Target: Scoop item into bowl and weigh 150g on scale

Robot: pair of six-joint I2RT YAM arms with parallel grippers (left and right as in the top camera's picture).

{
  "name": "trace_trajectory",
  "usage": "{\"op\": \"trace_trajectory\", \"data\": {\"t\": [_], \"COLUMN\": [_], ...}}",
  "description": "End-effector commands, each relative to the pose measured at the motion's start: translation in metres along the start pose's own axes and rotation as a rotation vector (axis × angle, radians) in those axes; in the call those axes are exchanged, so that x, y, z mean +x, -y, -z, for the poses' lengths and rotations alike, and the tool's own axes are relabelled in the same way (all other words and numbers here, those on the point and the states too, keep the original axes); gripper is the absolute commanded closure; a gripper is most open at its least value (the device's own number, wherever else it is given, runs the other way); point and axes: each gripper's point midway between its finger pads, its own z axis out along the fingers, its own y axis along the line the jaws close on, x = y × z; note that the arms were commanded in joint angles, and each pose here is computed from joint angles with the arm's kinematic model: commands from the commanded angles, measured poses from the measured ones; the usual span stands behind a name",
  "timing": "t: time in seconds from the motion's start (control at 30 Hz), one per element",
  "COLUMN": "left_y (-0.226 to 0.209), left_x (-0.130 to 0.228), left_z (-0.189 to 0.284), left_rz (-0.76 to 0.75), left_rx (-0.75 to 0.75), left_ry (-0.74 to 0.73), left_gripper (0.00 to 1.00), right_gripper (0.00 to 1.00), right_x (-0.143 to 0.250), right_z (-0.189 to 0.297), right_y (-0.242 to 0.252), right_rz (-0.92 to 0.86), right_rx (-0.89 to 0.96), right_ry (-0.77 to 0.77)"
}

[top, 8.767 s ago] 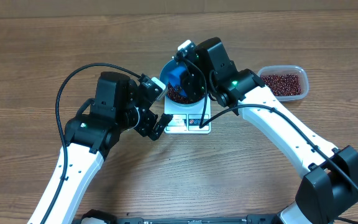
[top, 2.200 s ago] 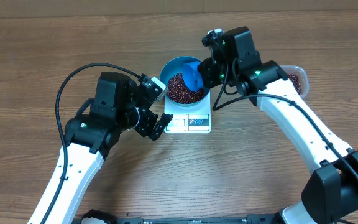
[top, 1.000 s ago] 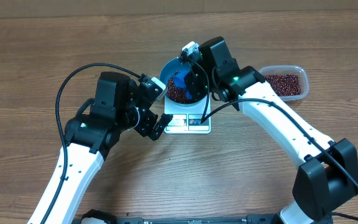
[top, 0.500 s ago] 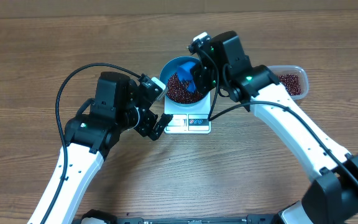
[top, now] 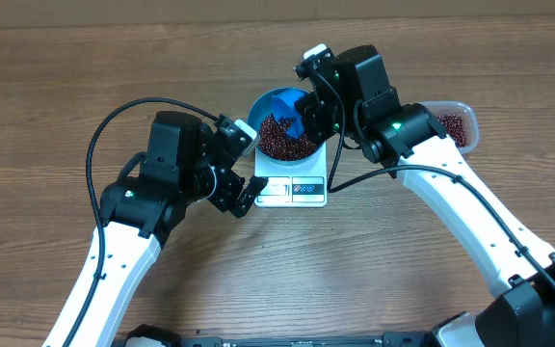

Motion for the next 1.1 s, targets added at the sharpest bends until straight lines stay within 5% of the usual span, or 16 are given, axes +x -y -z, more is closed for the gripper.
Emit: {"op": "trace_trajectory", "data": {"t": [0.0,0.23,1.07], "left_y": [0.0014,0.0014,0.0014], "left_x": [0.0032,0.0032,0.0032], "left_z": [-0.0032,-0.0032,-0.0032], "left_rz": [-0.008,-0.008,-0.008], "left_rx": [0.018,0.018,0.018], "left_ry": [-0.005,-0.005,-0.005], "left_gripper": [0.0,0.01,0.0], "right_gripper": [0.96,0.96,0.96], "right_x": [-0.0182,-0.0158,-0.0191], "right_z": [0.0161,0.0158,0.0146], "right_y": [-0.0011,0.0004,-0.0005], "right_rz": [0.068,0.17,0.109], "right_rx": [0.005,0.015,0.008], "right_ry": [0.058,0.047,0.063]}}
